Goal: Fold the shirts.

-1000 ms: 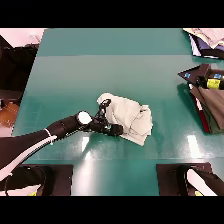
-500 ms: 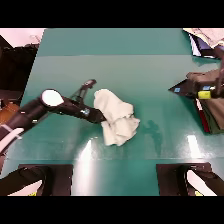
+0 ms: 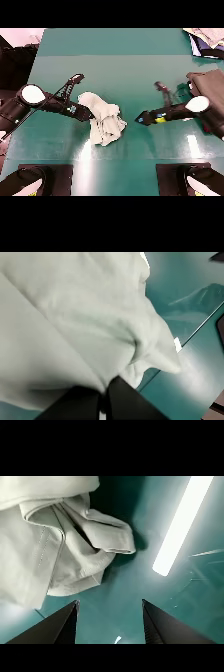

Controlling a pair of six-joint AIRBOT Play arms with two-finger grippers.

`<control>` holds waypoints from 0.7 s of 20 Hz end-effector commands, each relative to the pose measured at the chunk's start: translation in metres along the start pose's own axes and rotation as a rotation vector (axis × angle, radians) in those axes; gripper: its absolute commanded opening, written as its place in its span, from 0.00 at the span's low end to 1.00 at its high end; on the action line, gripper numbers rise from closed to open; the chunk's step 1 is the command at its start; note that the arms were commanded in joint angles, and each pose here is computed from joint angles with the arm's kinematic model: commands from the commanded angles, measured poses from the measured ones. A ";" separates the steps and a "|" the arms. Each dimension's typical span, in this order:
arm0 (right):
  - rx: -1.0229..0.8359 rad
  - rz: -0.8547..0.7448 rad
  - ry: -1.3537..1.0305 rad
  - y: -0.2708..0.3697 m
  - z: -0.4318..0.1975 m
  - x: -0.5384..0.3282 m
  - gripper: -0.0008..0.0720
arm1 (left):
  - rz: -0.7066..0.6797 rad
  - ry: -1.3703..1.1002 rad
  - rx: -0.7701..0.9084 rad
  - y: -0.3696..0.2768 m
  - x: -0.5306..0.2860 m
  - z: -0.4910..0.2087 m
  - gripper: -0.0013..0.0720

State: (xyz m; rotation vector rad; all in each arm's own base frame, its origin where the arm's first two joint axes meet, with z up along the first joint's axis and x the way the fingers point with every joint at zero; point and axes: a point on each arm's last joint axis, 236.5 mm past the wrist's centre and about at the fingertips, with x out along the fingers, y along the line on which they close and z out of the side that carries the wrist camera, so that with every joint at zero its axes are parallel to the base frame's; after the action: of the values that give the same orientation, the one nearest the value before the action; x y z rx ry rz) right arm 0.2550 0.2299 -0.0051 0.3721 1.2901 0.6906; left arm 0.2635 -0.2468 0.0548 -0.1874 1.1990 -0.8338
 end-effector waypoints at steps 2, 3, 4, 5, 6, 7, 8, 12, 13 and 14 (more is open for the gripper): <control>0.002 0.006 0.001 0.013 0.002 0.059 0.63 | -0.006 0.044 0.004 -0.001 -0.002 -0.011 0.05; -0.003 0.006 0.018 0.014 0.003 0.066 0.63 | -0.007 0.049 0.004 -0.002 -0.002 -0.012 0.06; -0.006 0.004 0.034 0.015 0.004 0.073 0.63 | -0.008 0.053 0.004 -0.002 -0.002 -0.013 0.06; -0.009 0.005 0.051 0.016 0.005 0.079 0.63 | -0.008 0.053 0.004 -0.002 -0.002 -0.013 0.06; -0.006 0.002 0.057 0.015 0.009 0.085 0.63 | -0.008 0.052 0.004 -0.002 -0.002 -0.013 0.06; -0.003 0.001 0.061 0.014 0.012 0.088 0.63 | -0.008 0.053 0.004 -0.002 -0.002 -0.013 0.06; -0.003 -0.001 0.063 0.014 0.015 0.091 0.63 | -0.009 0.056 0.004 -0.002 -0.002 -0.013 0.06; -0.025 -0.007 0.056 0.012 0.020 0.094 0.09 | -0.010 0.059 0.004 -0.002 -0.002 -0.014 0.06; -0.051 -0.007 0.058 0.012 0.019 0.094 0.03 | -0.010 0.059 0.003 -0.002 -0.002 -0.014 0.06; -0.072 -0.007 0.059 0.012 0.019 0.093 0.03 | -0.011 0.061 0.004 -0.003 -0.002 -0.015 0.06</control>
State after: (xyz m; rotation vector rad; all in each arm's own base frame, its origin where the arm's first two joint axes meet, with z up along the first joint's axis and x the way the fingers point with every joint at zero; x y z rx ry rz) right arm 0.2791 0.3005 -0.0610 0.3290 1.3355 0.7187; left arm 0.2503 -0.2433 0.0518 -0.1684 1.2510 -0.8540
